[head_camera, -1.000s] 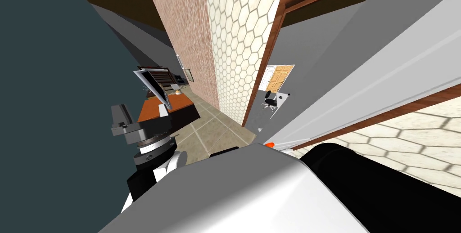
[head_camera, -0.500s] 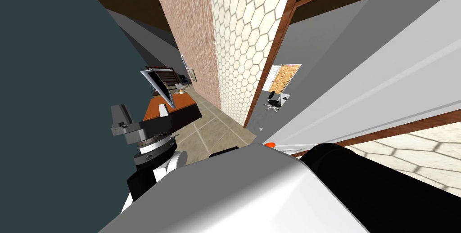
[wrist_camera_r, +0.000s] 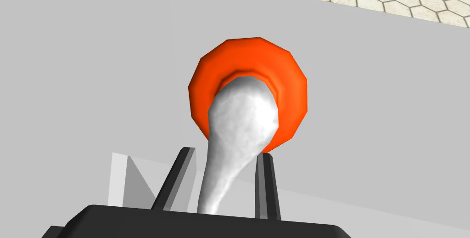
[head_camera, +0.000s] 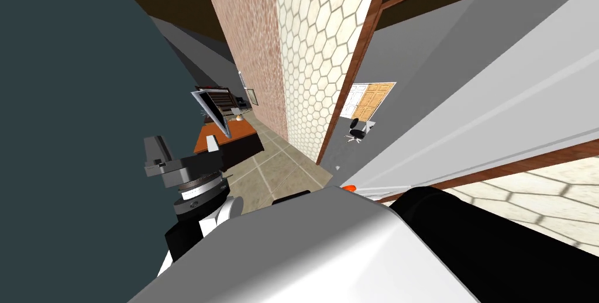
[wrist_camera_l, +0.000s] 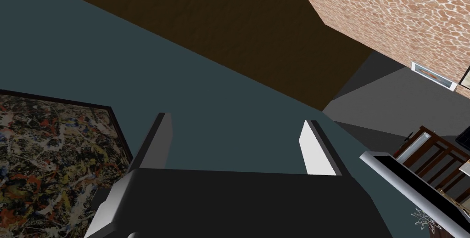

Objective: Pull the door open

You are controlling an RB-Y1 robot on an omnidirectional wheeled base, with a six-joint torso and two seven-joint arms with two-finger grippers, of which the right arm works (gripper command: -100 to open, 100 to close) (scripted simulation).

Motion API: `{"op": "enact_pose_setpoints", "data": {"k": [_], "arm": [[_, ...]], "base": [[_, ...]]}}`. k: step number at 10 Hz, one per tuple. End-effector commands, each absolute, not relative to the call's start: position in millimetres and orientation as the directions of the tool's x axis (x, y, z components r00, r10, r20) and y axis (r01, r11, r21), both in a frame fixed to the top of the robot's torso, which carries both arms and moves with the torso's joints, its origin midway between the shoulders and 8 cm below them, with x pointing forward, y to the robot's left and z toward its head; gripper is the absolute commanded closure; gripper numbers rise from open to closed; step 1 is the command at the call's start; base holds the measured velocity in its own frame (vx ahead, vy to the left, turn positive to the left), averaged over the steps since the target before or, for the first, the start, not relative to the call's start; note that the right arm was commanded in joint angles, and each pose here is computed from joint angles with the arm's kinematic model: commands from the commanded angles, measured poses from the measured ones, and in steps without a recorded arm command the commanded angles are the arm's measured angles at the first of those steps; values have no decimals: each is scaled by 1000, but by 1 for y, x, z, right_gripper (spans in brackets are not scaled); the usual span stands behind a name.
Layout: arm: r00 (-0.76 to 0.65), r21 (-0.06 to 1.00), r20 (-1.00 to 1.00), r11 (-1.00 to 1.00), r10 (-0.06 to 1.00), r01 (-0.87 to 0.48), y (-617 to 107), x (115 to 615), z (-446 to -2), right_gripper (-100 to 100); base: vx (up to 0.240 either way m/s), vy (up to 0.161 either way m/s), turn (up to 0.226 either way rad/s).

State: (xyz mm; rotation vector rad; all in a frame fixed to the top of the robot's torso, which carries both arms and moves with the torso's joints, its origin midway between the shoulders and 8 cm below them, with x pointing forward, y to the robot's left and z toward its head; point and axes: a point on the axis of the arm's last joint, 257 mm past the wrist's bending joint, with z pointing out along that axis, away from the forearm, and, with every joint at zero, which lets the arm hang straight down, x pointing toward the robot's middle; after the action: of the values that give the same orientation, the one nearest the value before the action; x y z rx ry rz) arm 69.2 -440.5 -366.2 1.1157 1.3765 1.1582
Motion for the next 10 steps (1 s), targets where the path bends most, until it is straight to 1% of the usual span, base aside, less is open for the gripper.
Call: {"op": "enact_pose_setpoints", "data": {"k": [1,3,5,7,10], "arm": [[-110,992,-97,105,989,73,-428,63,-376,100],[-126,993,-100,106,987,48,-422,60,-370,100],[-126,993,-100,106,987,48,-422,60,-370,100],[-139,994,-100,104,985,21,-417,59,-364,100],[-150,995,-101,102,984,-3,-412,59,-358,100]], "base": [[-37,7,-11],[-194,-45,0],[-103,-22,-20],[-177,-37,-21],[-174,-4,13]]}}
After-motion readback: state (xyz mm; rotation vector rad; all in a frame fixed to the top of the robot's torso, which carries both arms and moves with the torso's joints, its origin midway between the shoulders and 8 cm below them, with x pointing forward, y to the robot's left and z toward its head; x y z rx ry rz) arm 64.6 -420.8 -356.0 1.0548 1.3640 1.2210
